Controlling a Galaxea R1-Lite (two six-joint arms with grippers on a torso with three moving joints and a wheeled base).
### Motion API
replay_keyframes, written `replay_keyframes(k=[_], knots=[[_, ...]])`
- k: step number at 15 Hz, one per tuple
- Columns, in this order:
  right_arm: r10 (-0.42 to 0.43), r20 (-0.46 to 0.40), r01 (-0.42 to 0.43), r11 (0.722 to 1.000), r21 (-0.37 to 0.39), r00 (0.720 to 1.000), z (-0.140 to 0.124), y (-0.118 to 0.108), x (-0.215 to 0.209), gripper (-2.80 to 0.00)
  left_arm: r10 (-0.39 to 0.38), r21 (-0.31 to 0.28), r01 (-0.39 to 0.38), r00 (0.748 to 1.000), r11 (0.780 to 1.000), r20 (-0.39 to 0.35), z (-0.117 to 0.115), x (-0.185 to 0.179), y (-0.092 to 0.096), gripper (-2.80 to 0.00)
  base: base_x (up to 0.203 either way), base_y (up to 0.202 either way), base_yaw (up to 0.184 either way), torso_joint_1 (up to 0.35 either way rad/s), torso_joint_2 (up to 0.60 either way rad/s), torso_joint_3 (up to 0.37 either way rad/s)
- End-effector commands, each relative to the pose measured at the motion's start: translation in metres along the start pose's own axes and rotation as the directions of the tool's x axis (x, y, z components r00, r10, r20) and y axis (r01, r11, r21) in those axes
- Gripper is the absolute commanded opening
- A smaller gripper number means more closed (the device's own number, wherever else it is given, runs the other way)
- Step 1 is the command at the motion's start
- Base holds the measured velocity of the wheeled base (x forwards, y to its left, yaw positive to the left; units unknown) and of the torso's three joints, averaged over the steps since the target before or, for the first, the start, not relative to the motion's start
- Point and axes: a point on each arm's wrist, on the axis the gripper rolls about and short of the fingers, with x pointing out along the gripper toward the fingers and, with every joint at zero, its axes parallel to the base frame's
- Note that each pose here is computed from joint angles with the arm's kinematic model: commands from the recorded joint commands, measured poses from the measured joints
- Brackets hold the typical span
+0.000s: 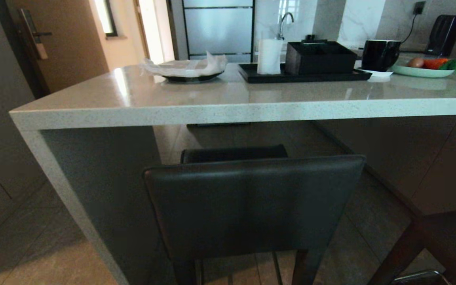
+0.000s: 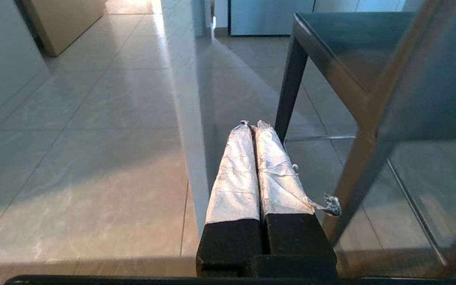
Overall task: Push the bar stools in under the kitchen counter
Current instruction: Pull the gray chair out from under the dining table
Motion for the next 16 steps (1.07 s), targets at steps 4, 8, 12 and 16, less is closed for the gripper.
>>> replay_keyframes(k=[4,8,12,16], knots=[[0.000,-0.003,0.000,1.000,0.000,1.000,-0.0003,0.0000,0.0002,-2.80,0.001,0.000,-0.001,1.000,1.000,0.000,0.0001,0.0001,0.0000,-2.80,0.115,0.000,0.001,0.002,0.00,0.000],[0.000,-0.003,0.000,1.000,0.000,1.000,-0.0003,0.0000,0.0002,-2.80,-0.001,0.000,0.001,1.000,1.000,0.000,0.0001,0.0001,0.0000,-2.80,0.000,0.000,0.000,0.000,0.00,0.000],[0.001,-0.003,-0.001,1.000,0.000,1.000,-0.0003,0.0000,0.0002,0.00,0.001,-0.002,-0.001,1.000,1.000,0.000,0.0001,0.0001,0.0000,0.00,0.000,0.000,0.000,0.000,0.00,0.000],[0.000,-0.002,0.000,1.000,0.000,1.000,-0.0004,0.0000,0.0002,0.00,0.001,-0.003,-0.001,1.000,1.000,0.000,0.0001,0.0001,0.0000,0.00,0.000,0.000,0.000,0.000,0.00,0.000]])
